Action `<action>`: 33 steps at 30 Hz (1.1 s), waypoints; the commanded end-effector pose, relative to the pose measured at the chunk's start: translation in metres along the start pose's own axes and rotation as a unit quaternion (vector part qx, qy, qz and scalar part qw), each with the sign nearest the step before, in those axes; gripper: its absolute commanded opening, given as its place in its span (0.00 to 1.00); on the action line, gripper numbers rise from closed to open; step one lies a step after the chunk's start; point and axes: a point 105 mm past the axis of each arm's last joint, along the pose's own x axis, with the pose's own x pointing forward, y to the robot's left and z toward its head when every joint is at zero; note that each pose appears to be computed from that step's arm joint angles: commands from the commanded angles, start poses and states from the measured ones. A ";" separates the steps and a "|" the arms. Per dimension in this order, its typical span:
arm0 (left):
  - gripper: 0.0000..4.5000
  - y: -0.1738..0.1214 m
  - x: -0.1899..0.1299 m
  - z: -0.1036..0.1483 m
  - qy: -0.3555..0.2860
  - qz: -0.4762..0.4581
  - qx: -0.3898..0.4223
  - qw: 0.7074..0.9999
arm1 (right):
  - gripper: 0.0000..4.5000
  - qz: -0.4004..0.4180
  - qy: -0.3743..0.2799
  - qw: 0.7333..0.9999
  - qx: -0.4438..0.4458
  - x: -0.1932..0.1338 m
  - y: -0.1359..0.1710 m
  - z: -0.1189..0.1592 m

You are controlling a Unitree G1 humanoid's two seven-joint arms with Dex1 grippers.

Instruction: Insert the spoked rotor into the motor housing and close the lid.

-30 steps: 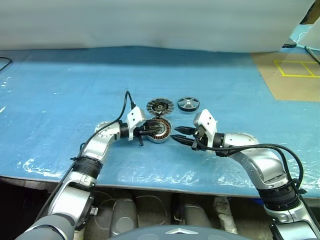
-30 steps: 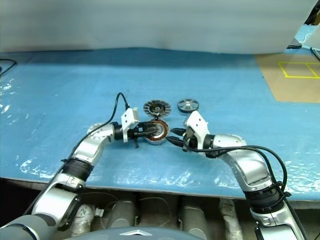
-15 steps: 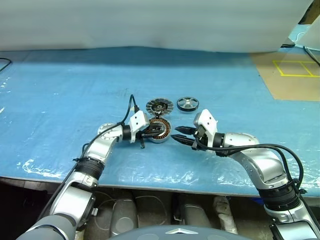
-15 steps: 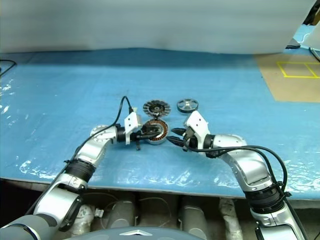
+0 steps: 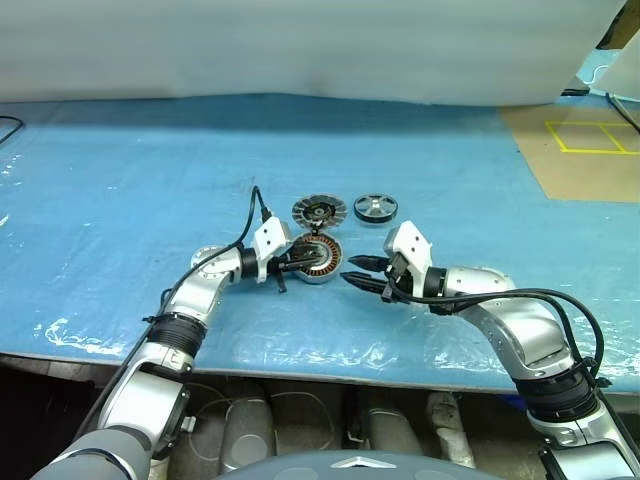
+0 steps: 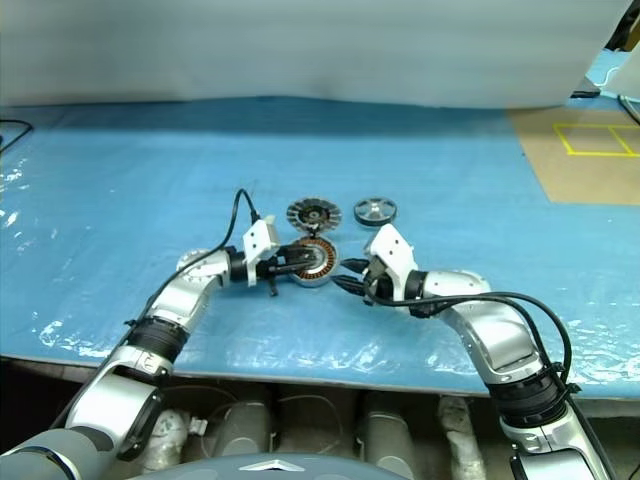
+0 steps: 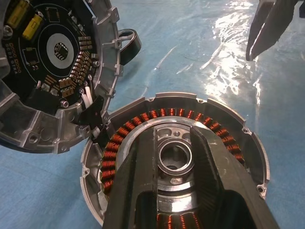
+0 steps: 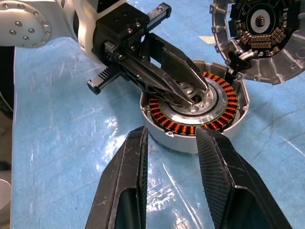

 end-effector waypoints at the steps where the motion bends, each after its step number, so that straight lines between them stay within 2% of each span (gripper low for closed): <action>1: 0.15 -0.002 0.003 0.007 -0.012 -0.005 0.009 1.000 | 0.36 0.003 -0.009 1.000 -0.013 -0.001 0.003 0.005; 17: 0.15 0.006 -0.002 -0.003 0.014 0.020 0.009 1.000 | 0.36 0.001 -0.005 1.000 -0.010 0.000 0.004 0.002; 29: 0.15 -0.005 0.005 -0.003 0.008 -0.002 -0.002 1.000 | 0.36 -0.002 -0.005 1.000 -0.012 0.001 0.002 0.002; 33: 0.44 -0.005 0.003 -0.007 0.018 0.002 0.005 1.000 | 0.36 -0.002 -0.004 1.000 -0.010 0.001 0.003 0.001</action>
